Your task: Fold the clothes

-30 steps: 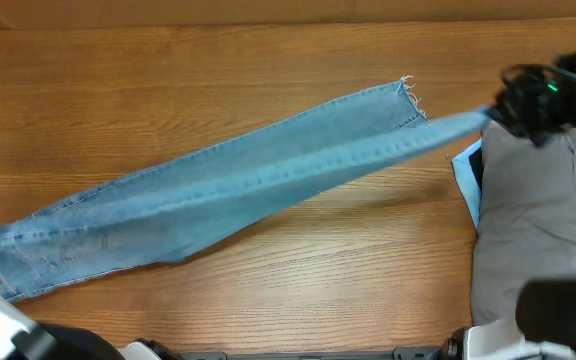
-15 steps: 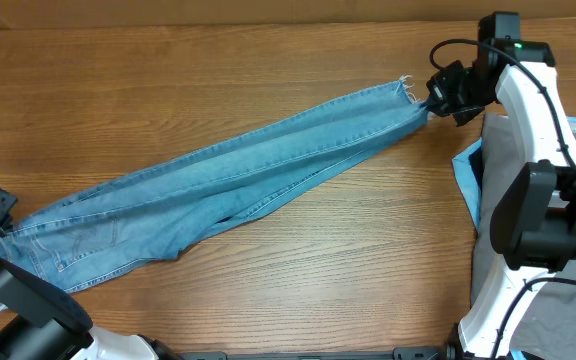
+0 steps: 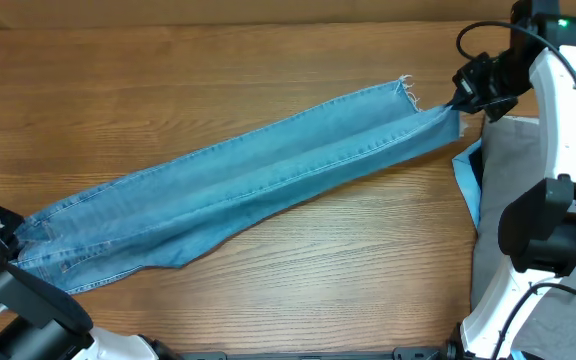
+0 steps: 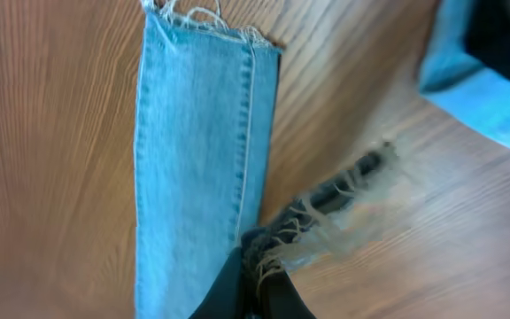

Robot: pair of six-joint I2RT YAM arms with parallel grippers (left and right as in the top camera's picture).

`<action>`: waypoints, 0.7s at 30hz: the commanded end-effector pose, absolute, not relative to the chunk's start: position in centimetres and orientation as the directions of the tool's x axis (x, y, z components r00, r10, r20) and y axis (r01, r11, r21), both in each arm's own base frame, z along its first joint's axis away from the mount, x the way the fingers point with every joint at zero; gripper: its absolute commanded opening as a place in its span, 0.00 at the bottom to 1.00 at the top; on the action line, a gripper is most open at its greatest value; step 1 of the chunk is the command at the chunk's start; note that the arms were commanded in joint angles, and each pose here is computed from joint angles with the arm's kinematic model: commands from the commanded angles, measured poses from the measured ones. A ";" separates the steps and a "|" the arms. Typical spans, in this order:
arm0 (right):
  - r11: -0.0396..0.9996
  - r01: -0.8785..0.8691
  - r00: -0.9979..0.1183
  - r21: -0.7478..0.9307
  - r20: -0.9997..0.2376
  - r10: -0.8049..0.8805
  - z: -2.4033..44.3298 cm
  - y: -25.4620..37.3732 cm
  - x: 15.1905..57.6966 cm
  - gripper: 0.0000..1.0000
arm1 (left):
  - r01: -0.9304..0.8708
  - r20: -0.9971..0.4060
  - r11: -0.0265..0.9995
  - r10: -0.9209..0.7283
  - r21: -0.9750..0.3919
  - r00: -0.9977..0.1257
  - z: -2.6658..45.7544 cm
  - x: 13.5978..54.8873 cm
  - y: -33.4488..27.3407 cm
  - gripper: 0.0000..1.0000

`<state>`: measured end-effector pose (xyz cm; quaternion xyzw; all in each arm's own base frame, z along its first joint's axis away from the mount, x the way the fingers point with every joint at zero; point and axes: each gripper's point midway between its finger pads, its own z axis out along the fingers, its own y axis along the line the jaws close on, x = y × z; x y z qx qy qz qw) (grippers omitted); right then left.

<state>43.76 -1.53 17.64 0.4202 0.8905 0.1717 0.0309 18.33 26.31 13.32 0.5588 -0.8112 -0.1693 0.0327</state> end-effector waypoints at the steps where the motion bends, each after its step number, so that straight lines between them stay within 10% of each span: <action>1: 0.624 0.702 -0.630 0.343 -0.110 0.769 23.5 -4.2 43.1 0.04 | -0.928 -0.291 0.227 -0.904 0.295 -0.314 17.6 17.4 27.1 0.04; 11: 0.650 0.666 -0.641 0.366 -0.163 0.750 28.0 -3.7 39.5 0.04 | -0.966 -0.539 0.236 -0.802 0.106 -0.255 27.4 14.7 23.4 0.04; 21: 0.655 0.670 -0.628 0.350 -0.206 0.751 28.0 -4.5 40.0 0.04 | -0.952 -0.437 0.243 -0.847 0.186 -0.302 23.1 13.3 22.3 0.04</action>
